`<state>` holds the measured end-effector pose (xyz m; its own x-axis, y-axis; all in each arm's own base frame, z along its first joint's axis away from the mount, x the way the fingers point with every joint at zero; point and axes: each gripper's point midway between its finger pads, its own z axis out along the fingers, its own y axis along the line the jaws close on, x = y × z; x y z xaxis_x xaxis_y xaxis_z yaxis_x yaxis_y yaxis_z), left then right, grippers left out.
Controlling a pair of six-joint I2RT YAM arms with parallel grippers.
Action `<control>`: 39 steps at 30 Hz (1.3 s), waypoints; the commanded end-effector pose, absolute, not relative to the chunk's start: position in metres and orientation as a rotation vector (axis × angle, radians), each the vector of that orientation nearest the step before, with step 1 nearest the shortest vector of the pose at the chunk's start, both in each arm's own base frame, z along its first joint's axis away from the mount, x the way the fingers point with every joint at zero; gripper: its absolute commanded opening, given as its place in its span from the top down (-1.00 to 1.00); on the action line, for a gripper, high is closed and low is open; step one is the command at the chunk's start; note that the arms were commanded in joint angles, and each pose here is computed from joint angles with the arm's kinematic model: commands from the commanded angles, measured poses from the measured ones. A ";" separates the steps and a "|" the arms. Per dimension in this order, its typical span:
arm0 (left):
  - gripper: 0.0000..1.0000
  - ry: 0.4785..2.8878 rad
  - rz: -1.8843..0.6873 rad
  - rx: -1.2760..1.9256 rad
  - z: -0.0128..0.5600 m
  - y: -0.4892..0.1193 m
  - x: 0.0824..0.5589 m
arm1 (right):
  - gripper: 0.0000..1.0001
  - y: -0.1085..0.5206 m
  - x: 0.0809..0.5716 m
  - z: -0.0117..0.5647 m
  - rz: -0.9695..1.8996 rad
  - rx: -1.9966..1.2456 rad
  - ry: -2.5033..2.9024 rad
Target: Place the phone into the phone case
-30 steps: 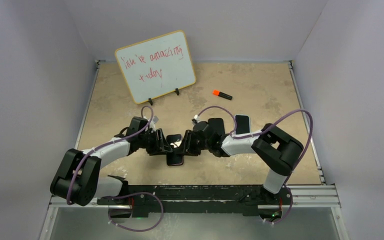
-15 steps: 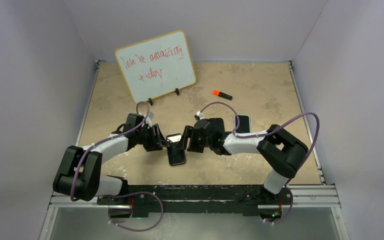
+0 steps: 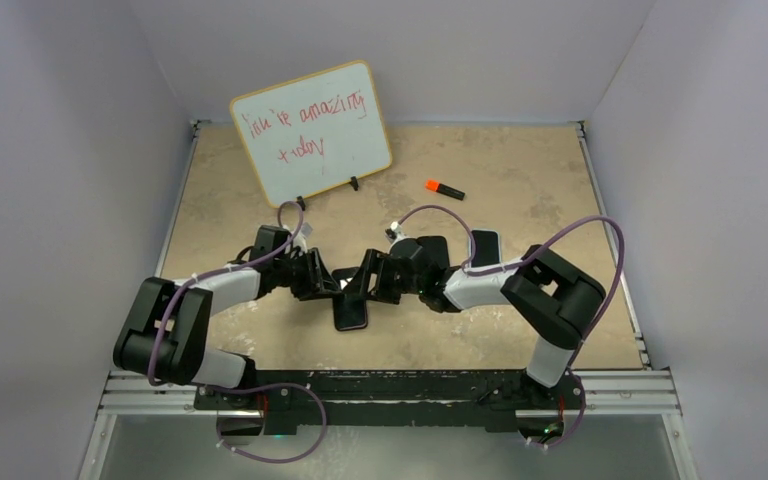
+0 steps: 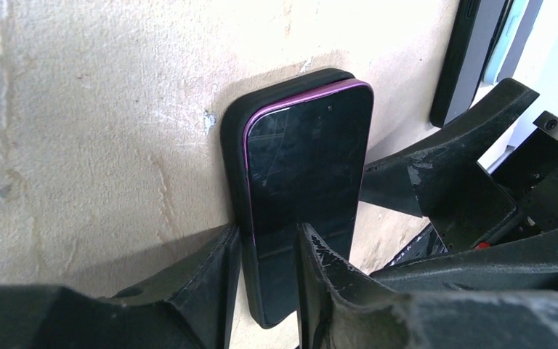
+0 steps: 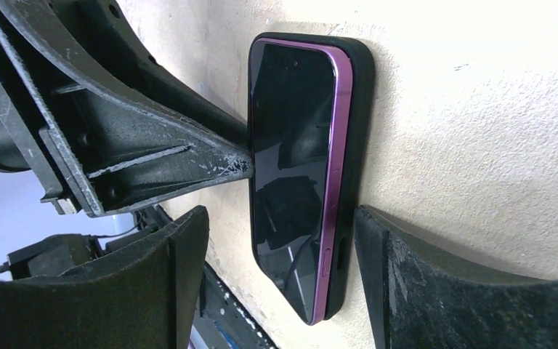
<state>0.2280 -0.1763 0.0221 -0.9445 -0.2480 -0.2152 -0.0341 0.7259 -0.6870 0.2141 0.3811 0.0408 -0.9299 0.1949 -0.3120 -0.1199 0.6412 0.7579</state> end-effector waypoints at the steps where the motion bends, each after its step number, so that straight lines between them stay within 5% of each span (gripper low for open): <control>1: 0.35 2.654 -1.026 -0.225 0.014 -0.173 0.225 | -0.49 0.388 0.211 0.036 1.235 0.063 2.522; 11: 0.44 2.649 -1.089 -0.292 0.013 -0.171 0.229 | -0.54 0.366 0.234 0.036 1.142 0.310 2.417; 25: 0.55 2.690 -1.081 -0.322 0.004 -0.167 0.223 | -0.64 0.381 0.224 0.013 1.046 0.089 2.546; 32: 0.57 2.613 -1.263 -0.327 0.022 -0.182 0.226 | -0.61 0.402 0.228 0.074 1.610 0.063 2.340; 39: 0.57 2.648 -1.182 -0.329 0.012 -0.175 0.225 | -0.54 0.407 0.220 0.095 1.778 -0.012 2.261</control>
